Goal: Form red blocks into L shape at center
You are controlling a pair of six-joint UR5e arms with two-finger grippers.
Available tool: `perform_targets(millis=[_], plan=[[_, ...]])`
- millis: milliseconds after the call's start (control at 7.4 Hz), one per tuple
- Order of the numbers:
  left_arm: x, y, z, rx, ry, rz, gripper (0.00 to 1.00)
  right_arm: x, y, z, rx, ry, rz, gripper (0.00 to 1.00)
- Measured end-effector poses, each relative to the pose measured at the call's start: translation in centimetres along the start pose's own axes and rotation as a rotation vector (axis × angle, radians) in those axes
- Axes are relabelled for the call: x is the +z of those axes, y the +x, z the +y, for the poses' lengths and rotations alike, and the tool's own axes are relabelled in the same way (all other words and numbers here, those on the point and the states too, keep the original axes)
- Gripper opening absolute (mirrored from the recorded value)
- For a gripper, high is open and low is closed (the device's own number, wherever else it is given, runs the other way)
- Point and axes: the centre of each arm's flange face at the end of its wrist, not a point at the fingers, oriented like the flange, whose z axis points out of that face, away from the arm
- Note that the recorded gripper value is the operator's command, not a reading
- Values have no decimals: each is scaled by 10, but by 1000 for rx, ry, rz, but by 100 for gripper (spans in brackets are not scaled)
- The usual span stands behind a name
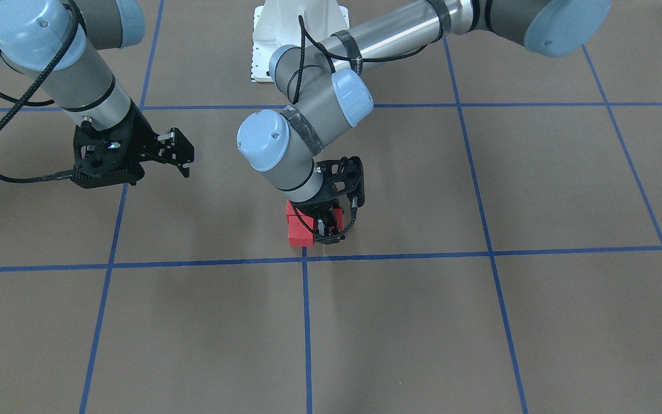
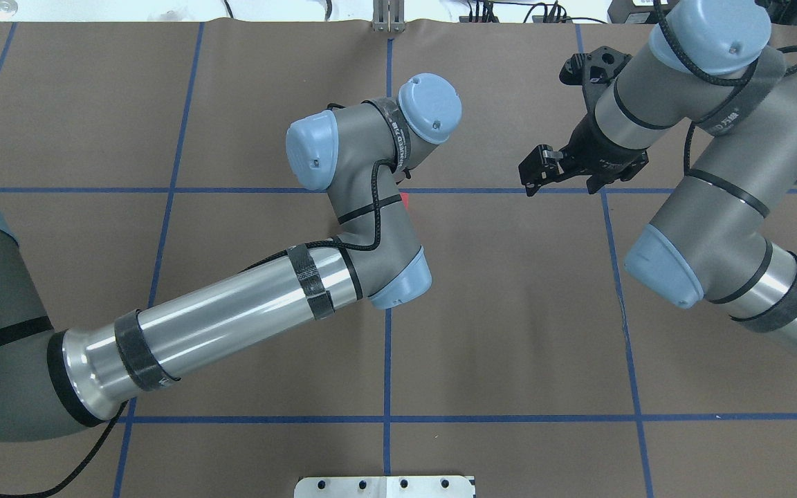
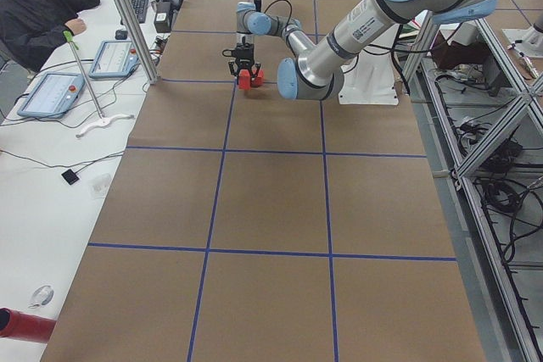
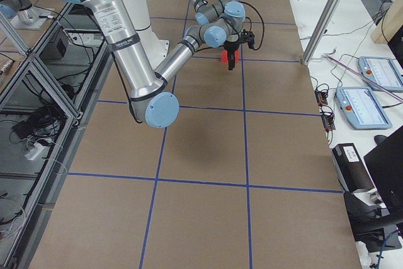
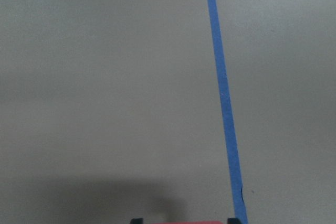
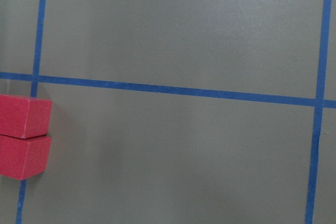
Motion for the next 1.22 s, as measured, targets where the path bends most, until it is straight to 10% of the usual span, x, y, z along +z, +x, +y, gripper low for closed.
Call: perform_targets(millis=[1216], plan=[[2,-6,6,25,-6,-2,3,1,0,-1,1,1,2,99]])
